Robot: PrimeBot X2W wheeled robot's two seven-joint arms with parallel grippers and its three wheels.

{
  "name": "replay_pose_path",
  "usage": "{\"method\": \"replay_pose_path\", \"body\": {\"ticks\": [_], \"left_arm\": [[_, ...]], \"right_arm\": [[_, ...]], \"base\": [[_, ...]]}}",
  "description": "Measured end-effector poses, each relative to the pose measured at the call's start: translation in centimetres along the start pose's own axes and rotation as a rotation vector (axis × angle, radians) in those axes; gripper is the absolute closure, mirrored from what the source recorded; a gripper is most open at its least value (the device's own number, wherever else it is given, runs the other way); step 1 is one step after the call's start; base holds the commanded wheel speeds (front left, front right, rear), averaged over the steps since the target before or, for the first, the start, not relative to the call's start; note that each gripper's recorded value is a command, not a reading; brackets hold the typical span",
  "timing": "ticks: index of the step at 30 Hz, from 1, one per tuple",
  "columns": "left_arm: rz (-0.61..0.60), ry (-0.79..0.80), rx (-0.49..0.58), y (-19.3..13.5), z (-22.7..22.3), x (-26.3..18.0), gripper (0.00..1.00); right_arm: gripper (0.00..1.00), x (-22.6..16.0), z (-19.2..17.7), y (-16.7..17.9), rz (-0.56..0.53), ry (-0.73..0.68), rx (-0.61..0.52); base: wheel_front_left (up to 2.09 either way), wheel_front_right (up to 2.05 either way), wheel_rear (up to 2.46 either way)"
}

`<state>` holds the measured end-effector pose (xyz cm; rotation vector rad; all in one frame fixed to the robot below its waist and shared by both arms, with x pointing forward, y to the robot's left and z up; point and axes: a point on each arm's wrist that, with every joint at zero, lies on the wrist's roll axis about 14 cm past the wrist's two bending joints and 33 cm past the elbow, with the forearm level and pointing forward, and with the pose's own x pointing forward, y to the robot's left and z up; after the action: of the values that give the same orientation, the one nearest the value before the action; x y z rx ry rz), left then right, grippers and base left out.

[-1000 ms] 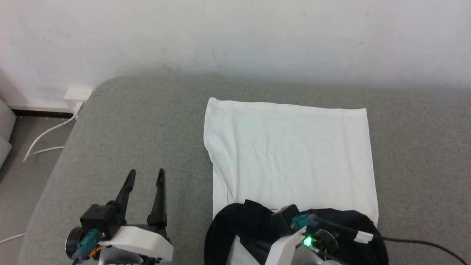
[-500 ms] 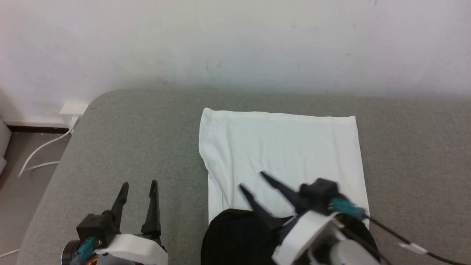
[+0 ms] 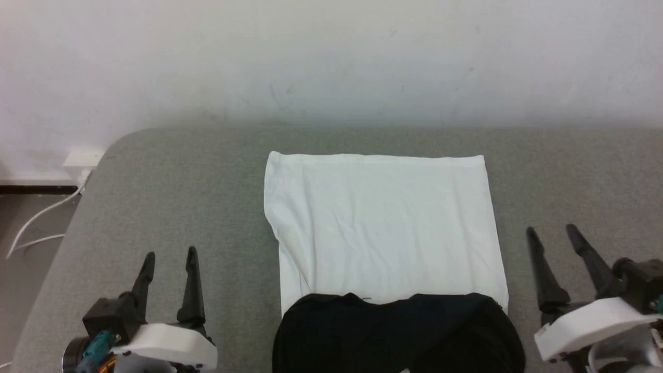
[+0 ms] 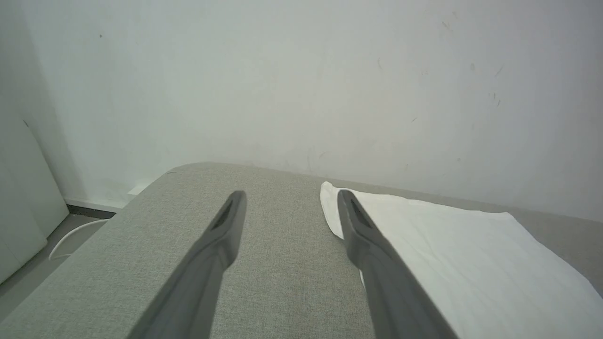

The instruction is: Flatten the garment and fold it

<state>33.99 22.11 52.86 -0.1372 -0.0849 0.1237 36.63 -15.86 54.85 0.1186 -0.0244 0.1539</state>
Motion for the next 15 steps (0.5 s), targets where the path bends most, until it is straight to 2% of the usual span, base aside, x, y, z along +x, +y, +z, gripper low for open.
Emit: {"method": "replay_pose_path", "body": {"ticks": [5,15], "left_arm": [[-0.058,-0.01,-0.011,-1.3,0.7,3.2,0.0],[-0.309,-0.009,0.054,-7.6,3.9,16.4,0.0]], "right_arm": [[0.0,0.1,0.2,-1.3,-0.041,0.013,-0.004],[0.0,3.4,-1.3,-2.5,-0.064,0.037,0.023]], "base": [[0.0,0.0,0.0],[0.0,0.0,0.0]]}}
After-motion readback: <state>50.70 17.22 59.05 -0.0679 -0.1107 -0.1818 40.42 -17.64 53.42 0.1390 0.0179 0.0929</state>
